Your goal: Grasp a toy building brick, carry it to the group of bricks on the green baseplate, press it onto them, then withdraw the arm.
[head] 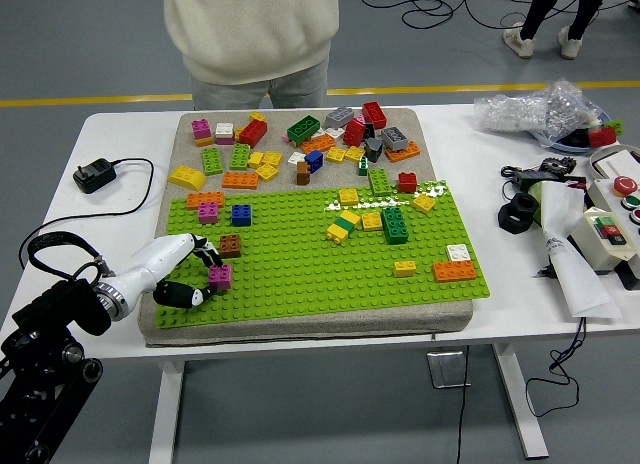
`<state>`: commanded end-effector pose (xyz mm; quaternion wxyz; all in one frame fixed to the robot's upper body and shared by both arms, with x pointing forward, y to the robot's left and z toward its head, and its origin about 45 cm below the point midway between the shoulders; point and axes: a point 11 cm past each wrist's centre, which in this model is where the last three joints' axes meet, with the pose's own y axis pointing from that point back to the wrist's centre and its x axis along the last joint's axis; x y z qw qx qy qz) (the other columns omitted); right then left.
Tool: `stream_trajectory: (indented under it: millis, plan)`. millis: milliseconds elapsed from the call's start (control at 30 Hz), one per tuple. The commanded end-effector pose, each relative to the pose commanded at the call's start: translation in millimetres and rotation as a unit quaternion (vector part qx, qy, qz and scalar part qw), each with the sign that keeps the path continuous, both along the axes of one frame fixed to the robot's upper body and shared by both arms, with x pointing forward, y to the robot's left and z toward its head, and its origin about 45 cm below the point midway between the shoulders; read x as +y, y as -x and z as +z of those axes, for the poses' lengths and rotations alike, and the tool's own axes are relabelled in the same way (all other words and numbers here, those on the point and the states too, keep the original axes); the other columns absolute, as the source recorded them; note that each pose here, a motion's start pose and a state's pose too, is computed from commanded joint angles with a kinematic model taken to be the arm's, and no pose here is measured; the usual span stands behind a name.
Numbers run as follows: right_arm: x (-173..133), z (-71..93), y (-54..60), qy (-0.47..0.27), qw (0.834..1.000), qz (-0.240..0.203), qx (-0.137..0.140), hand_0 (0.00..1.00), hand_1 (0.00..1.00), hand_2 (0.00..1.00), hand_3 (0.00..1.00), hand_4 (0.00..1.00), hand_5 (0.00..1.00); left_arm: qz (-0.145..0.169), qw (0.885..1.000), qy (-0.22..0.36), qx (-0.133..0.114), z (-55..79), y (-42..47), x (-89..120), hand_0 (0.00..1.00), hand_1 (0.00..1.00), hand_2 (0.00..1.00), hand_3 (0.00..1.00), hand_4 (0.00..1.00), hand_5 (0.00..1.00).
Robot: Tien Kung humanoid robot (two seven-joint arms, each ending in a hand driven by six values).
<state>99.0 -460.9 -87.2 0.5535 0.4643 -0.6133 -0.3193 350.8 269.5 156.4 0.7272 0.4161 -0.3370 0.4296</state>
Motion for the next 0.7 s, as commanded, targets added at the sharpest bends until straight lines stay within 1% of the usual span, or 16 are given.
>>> stream_trajectory:
  millis: [133, 200, 233, 433, 467, 633, 700]
  plan:
    - [-0.1, 0.1, -0.2, 0.0, 1.0, 0.0, 0.0, 0.761, 0.676, 0.718, 0.737, 0.998, 0.683, 0.0, 1.0, 0.001, 0.001, -0.6, 0.4, -0.8, 0.881, 0.741, 0.511, 0.533, 0.528, 0.002]
    - [-0.2, 0.1, 0.1, 0.0, 1.0, -0.001, 0.0, 0.761, 0.676, 0.718, 0.737, 0.998, 0.683, 0.0, 1.0, 0.003, 0.003, -2.5, 2.1, -2.0, 0.881, 0.741, 0.511, 0.533, 0.528, 0.002]
    - [-0.2, 0.0, 0.2, 0.0, 1.0, -0.001, 0.0, 0.761, 0.676, 0.718, 0.737, 0.998, 0.683, 0.0, 1.0, 0.003, 0.004, -3.0, 2.5, -2.3, 0.891, 0.757, 0.513, 0.54, 0.536, 0.002]
    - [-0.5, 0.1, 0.2, 0.0, 1.0, -0.002, -0.001, 0.761, 0.676, 0.718, 0.737, 0.998, 0.683, -0.001, 1.0, 0.002, 0.01, -6.1, 4.0, -2.9, 0.891, 0.757, 0.513, 0.54, 0.536, 0.002]
    - [-0.5, 0.2, 0.2, 0.0, 1.0, -0.002, -0.001, 0.761, 0.676, 0.718, 0.737, 0.998, 0.683, -0.001, 1.0, 0.002, 0.01, -6.3, 4.1, -2.9, 0.915, 0.77, 0.517, 0.548, 0.541, 0.002]
    - [-0.5, 0.0, 0.9, 0.0, 1.0, -0.003, 0.0, 0.761, 0.676, 0.718, 0.737, 0.998, 0.683, -0.002, 1.0, 0.003, 0.012, -6.8, 4.5, -3.4, 0.915, 0.77, 0.517, 0.548, 0.541, 0.002]
    - [-0.5, 0.0, 1.0, 0.0, 1.0, -0.003, 0.0, 0.761, 0.676, 0.718, 0.737, 0.998, 0.683, -0.002, 1.0, 0.002, 0.012, -6.7, 4.3, -3.2, 0.931, 0.775, 0.524, 0.549, 0.551, 0.002]
